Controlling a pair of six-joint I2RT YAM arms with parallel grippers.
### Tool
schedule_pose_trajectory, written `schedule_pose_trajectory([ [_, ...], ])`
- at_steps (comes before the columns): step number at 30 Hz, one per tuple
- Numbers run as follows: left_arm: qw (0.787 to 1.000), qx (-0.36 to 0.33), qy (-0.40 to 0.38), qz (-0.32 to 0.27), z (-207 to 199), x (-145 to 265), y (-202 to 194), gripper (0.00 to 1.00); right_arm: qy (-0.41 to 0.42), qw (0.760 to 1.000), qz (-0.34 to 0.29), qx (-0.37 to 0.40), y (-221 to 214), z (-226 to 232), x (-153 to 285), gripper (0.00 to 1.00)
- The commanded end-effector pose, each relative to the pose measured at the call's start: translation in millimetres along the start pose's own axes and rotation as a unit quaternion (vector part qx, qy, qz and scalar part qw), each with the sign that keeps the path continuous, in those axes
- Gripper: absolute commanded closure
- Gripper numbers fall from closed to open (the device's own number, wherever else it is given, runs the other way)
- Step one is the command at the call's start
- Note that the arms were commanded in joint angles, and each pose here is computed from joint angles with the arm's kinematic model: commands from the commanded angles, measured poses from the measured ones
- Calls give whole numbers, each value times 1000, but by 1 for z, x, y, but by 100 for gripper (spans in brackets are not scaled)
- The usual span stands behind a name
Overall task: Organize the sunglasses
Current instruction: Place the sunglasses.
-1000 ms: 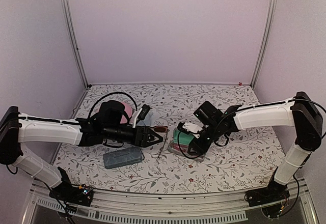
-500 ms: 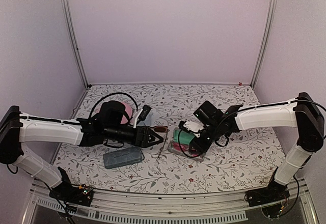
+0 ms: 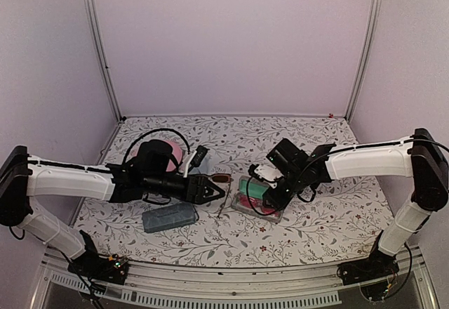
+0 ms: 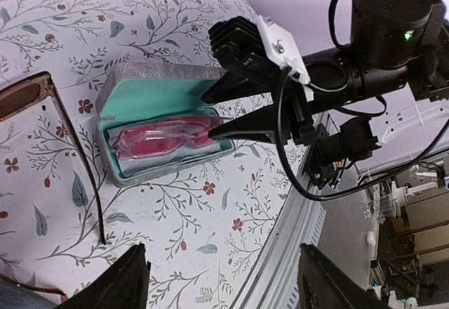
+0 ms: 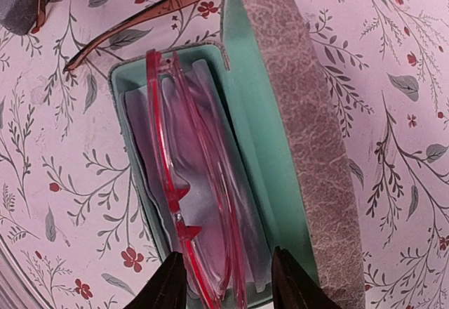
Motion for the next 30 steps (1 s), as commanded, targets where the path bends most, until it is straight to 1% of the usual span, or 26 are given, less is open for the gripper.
schedule_pose_trajectory([
  [1, 1000, 2, 0, -3, 5, -1, 0, 27, -28, 1000, -9, -11, 4, -5, 8, 57],
  [9, 1000, 3, -3, -3, 4, -2, -1, 27, -37, 999, -12, -16, 3, -5, 13, 57],
  [12, 1000, 3, -3, -2, 5, -2, -1, 27, -36, 999, -12, -9, 2, 1, 11, 54],
  [15, 1000, 3, -4, -3, 4, -2, -1, 27, -42, 999, -19, 0, 4, 7, 9, 48],
  [19, 1000, 5, -4, -2, 4, -2, -2, 27, -46, 999, -14, 12, 3, 12, 4, 43],
  [30, 1000, 5, -5, -2, 5, -1, -3, 27, -91, 995, 21, 29, -8, 5, -9, 38],
])
Point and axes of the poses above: each gripper's point midway between its finger pads, its own x axis back along the fingers, its own z axis along the line the jaws close on, y = z × x, the point moved 3 cm from there along x, back along the fingers, and after that the axes turned 8 degrees about -x, right-handed, at the moved point
